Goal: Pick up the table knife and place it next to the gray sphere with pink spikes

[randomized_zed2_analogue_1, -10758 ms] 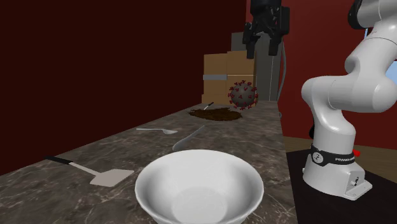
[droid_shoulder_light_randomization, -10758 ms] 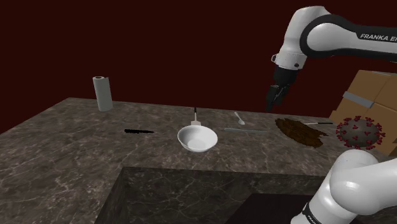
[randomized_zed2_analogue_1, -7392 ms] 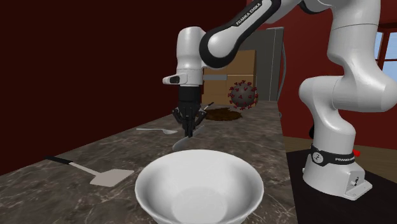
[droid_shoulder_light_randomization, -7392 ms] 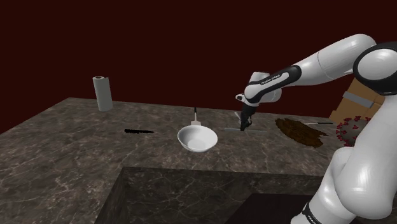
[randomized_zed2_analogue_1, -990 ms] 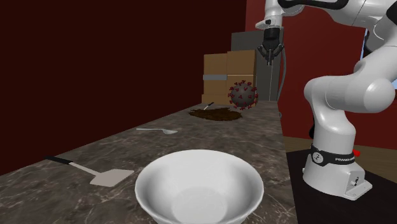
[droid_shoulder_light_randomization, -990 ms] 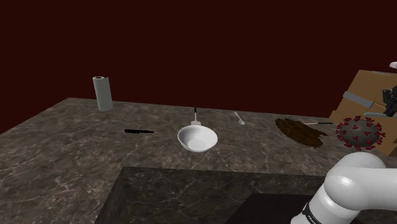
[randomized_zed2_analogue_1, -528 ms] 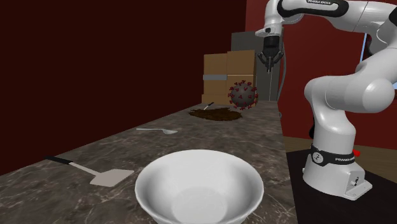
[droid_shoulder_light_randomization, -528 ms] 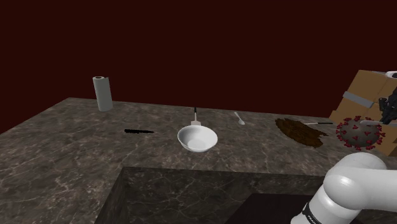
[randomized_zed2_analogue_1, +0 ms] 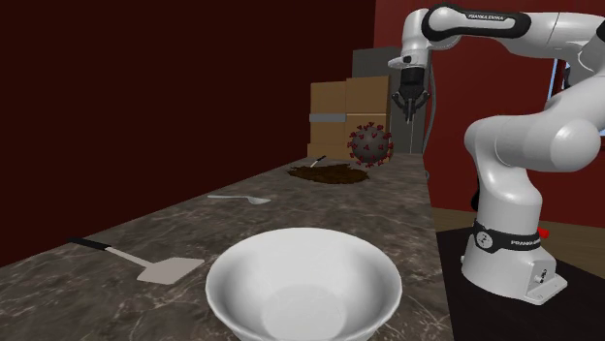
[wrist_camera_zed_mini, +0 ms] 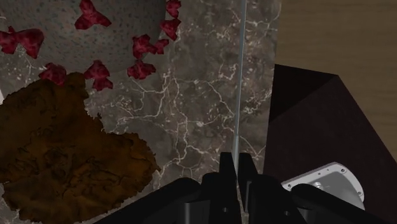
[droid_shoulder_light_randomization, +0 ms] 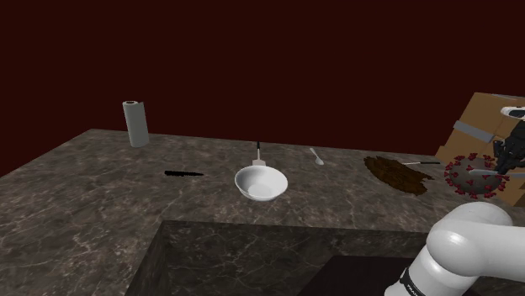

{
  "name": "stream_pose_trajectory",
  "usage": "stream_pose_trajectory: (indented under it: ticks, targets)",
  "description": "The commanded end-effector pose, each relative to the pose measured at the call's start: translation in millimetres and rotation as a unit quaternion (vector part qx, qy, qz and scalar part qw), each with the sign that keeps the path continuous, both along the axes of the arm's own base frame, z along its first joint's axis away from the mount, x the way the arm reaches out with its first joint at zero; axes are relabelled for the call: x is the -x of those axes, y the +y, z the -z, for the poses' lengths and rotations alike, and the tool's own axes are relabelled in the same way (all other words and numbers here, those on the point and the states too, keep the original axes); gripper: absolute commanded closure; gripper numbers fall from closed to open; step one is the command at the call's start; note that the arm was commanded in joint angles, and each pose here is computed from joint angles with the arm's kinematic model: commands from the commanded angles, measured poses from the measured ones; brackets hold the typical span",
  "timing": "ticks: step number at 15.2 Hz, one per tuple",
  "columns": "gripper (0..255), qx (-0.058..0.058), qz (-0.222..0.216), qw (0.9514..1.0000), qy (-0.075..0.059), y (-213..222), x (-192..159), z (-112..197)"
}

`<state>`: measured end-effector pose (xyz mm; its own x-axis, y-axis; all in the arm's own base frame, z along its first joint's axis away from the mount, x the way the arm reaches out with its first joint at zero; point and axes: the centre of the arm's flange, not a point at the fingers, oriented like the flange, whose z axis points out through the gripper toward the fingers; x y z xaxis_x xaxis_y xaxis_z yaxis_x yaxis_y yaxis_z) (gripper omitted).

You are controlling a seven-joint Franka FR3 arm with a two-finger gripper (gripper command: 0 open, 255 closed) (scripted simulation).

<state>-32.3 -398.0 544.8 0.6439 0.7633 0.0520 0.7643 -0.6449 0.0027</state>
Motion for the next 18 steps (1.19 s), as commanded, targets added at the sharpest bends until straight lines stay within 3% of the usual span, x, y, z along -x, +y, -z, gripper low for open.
stream_pose_trajectory:
  ticks: [1, 18]
  targets:
    - [255, 0.0, 0.0, 1.0, 0.0, 0.1, 0.5, 11.7]
    - [255, 0.0, 0.0, 1.0, 0.0, 0.1, 0.5, 101.5]
